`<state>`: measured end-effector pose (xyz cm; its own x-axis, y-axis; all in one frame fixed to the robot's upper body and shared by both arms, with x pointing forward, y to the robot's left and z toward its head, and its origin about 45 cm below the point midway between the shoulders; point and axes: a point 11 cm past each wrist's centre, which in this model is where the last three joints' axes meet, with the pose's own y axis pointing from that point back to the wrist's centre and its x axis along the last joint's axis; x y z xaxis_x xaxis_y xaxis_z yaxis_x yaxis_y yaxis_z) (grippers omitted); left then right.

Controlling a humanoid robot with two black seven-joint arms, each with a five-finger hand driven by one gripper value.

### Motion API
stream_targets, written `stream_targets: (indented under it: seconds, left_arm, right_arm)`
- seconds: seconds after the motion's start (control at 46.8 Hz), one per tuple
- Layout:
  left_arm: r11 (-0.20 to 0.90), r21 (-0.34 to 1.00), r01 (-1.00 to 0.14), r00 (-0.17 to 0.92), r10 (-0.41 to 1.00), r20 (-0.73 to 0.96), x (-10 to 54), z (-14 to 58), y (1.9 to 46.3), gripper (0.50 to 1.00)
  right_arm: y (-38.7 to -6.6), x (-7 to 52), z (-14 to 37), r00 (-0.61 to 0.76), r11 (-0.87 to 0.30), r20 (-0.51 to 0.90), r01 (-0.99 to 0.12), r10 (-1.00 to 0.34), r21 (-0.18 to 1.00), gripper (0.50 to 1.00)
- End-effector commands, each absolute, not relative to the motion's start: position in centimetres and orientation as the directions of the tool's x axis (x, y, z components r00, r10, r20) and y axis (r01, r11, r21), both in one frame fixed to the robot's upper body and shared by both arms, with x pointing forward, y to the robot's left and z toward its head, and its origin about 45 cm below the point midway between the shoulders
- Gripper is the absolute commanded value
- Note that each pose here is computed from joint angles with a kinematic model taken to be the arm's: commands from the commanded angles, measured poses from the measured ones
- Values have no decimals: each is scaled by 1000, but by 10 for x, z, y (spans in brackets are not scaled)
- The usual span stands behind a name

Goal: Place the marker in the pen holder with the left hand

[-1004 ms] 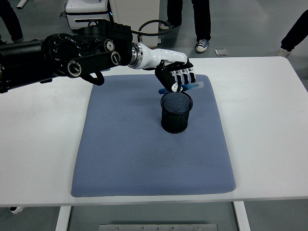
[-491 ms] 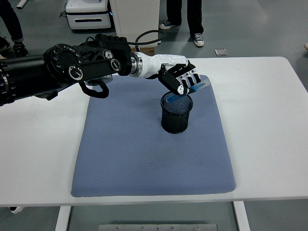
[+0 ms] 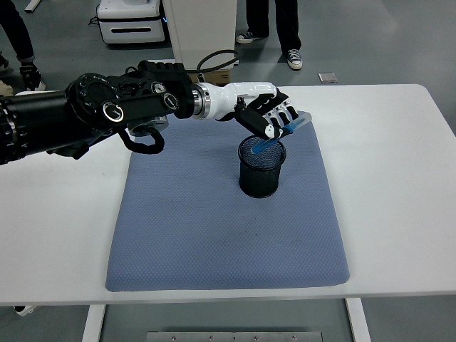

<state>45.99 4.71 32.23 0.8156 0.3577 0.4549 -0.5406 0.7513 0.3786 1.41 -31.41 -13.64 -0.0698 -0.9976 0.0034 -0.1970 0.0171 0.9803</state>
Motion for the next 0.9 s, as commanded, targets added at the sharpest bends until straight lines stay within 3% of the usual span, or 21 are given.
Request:
stream_targets:
  seconds: [0.0, 0.107, 0.15, 0.214, 0.47, 0.876]
  left_arm:
    - [751, 375, -543, 816, 366, 448, 460, 322, 48, 701]
    - [753, 372, -543, 816, 367, 446, 460, 324, 47, 909]
    - [752, 372, -544, 815, 369, 446, 460, 324, 47, 962]
    - [754, 368, -544, 814, 369, 448, 461, 326, 47, 1000]
    - [757, 326, -567, 798, 406, 445, 467, 342, 51, 1000]
    - [622, 332, -709, 701, 571, 427, 495, 319, 140, 1000]
  right_arm:
    - [-314, 14, -136, -70, 16, 2, -197, -998, 980, 1000]
    - [-314, 14, -136, -70, 17, 4, -197, -998, 980, 1000]
    - [-314, 14, -136, -70, 16, 2, -197, -998, 980, 1000]
    - [-314, 14, -136, -70, 17, 4, -197, -998, 980, 1000]
    - [-314, 14, -136, -70, 17, 4, -197, -998, 980, 1000]
    - [-314, 14, -136, -70, 17, 4, -197, -998, 980, 1000]
